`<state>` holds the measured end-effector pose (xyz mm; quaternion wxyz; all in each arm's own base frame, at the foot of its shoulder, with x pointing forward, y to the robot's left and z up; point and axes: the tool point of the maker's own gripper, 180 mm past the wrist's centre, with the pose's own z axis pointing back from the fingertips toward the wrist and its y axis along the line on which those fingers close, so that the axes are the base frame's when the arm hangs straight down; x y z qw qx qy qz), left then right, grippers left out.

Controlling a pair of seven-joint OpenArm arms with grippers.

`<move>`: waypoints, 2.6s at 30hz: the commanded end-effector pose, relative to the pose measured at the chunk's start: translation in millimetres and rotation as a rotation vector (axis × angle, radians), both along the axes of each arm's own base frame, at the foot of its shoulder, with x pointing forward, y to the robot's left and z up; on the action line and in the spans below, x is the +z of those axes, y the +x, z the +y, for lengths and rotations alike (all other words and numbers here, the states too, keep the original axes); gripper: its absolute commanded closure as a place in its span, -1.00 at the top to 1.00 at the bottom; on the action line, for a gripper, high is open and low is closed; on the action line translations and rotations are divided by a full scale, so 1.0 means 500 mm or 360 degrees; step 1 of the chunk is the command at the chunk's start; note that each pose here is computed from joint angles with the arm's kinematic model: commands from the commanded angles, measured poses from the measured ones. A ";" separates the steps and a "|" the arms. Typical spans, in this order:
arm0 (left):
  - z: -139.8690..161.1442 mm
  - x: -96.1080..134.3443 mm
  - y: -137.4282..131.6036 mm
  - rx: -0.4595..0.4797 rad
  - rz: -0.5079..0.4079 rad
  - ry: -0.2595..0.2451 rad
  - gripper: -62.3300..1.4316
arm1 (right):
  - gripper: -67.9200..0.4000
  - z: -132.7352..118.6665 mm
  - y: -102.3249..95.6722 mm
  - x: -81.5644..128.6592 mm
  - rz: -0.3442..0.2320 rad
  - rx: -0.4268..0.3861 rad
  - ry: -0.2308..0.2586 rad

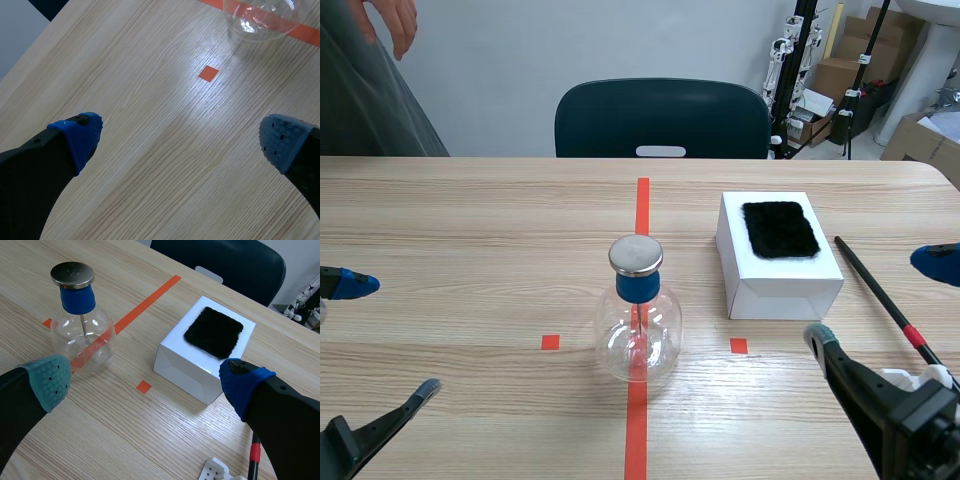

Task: Do the electroscope experiment. pick up the black charging rod

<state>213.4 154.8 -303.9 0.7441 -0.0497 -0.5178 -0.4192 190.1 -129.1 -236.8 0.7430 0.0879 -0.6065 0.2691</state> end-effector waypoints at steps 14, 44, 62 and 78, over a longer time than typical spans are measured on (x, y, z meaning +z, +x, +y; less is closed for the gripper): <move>0.000 0.014 0.008 -0.0002 -0.0038 -0.0015 1.00 | 0.78 0.004 0.006 0.017 -0.0046 0.0008 0.0020; 0.000 0.014 0.008 -0.0002 -0.0038 -0.0015 1.00 | 0.78 0.007 0.007 0.019 -0.0050 0.0019 0.0028; 0.010 0.001 0.006 0.0024 0.0008 0.0033 1.00 | 0.78 -0.083 0.125 -0.048 0.0398 -0.0276 -0.0275; 0.009 0.001 0.006 0.0023 0.0009 0.0032 1.00 | 0.78 -0.236 0.113 -0.186 0.1124 -0.0735 -0.0447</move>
